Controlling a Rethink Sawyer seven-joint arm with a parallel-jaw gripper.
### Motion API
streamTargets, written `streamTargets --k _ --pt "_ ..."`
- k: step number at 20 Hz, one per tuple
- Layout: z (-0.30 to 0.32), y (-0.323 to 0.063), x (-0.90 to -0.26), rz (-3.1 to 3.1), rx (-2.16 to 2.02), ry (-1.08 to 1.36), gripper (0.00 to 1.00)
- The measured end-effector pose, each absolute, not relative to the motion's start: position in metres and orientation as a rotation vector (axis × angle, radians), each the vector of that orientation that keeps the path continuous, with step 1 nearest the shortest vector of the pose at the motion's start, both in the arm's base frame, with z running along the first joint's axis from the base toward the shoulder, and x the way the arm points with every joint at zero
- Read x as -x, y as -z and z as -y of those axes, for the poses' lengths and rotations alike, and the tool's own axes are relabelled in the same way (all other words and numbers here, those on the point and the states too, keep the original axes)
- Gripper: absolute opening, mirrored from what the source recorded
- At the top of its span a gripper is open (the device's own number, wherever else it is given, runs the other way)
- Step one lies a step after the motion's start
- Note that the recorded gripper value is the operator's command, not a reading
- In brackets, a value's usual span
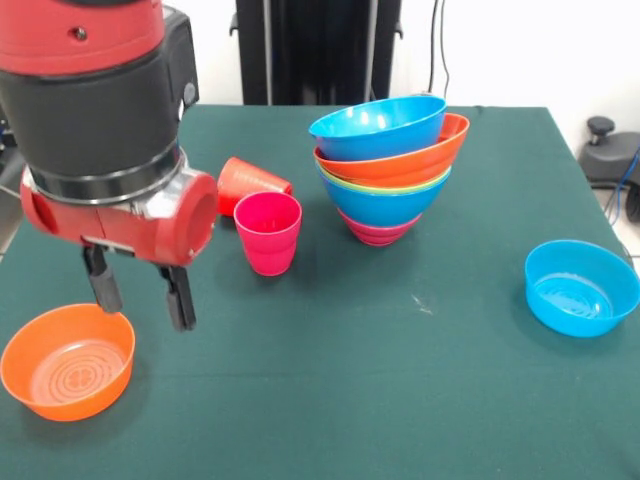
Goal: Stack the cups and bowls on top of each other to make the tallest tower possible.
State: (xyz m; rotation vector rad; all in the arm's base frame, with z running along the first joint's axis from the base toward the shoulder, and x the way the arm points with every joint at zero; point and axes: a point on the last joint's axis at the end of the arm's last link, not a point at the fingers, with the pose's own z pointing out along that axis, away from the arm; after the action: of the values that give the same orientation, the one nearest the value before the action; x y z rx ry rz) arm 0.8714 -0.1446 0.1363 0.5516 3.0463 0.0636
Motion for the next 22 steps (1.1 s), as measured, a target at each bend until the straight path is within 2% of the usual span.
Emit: streamTargets --k 6,15,22 --pt "0.138 -0.12 -0.886 -3.06 -0.376 -0.058 1.0" --pt "0.145 -0.098 -0.884 -3.068 -0.343 0.015 1.0" --pt "0.162 -0.1 -0.877 -3.086 -0.348 0.116 1.0"
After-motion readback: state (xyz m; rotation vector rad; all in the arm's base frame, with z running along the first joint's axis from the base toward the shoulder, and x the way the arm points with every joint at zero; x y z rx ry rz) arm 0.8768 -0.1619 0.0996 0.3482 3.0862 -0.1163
